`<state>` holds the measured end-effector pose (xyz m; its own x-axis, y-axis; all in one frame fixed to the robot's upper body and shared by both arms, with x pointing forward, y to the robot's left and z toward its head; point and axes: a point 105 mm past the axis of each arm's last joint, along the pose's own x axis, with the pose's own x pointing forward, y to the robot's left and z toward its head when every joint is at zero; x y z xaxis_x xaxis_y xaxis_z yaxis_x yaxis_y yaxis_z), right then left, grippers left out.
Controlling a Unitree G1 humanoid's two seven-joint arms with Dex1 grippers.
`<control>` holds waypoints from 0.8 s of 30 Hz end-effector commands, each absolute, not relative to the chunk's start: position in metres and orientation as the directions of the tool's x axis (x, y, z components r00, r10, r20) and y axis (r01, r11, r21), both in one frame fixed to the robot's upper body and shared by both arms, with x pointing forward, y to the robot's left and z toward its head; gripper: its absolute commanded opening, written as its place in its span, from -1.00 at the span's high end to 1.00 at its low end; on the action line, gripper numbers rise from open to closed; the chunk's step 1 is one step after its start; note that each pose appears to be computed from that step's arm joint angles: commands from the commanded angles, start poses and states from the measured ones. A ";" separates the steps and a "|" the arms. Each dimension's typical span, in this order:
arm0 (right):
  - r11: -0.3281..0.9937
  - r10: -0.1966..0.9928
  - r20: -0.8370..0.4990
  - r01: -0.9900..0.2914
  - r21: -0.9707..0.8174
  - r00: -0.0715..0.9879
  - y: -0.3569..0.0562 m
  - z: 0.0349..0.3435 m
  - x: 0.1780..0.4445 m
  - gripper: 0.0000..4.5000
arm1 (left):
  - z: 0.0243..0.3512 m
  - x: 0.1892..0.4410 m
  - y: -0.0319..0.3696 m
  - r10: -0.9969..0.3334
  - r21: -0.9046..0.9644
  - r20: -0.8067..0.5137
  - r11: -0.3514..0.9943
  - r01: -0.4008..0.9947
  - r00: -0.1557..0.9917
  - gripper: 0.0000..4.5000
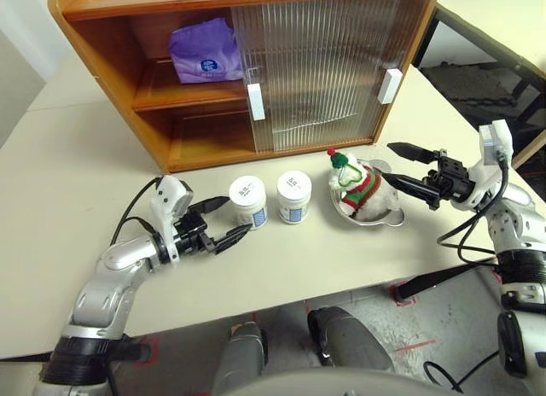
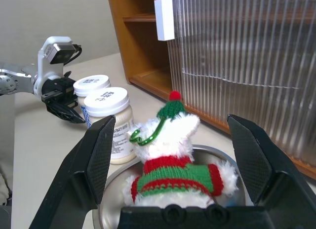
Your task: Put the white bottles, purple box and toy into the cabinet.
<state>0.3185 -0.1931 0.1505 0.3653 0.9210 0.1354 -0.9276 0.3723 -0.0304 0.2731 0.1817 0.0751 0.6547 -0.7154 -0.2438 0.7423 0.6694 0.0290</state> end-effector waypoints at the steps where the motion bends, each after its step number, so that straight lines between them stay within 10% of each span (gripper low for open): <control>1: 0.374 0.922 0.126 -0.927 -0.035 0.367 -0.193 0.149 0.316 -1.00 | 0.064 0.275 0.176 -0.724 0.020 -0.267 0.656 0.755 0.636 -0.99; 9: 0.382 0.919 0.123 -0.924 -0.033 0.375 -0.194 0.147 0.315 -1.00 | 0.052 0.279 0.162 -0.742 0.000 -0.297 0.630 0.777 0.601 -0.99; 14: 0.382 0.919 0.122 -0.924 -0.032 0.375 -0.194 0.147 0.314 -1.00 | 0.052 0.281 0.161 -0.731 -0.013 -0.268 0.654 0.756 0.627 -0.40; 24: 0.375 0.922 0.116 -0.927 -0.028 0.370 -0.193 0.147 0.315 -1.00 | 0.088 0.306 0.199 -0.570 0.071 -0.095 0.814 0.577 0.816 -0.40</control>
<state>0.3149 -0.1929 0.1481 0.3719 0.9194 0.1282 -0.9250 0.3787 -0.0326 0.2967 0.1827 0.0738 0.7554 -0.6360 -0.1579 0.6470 0.7620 0.0263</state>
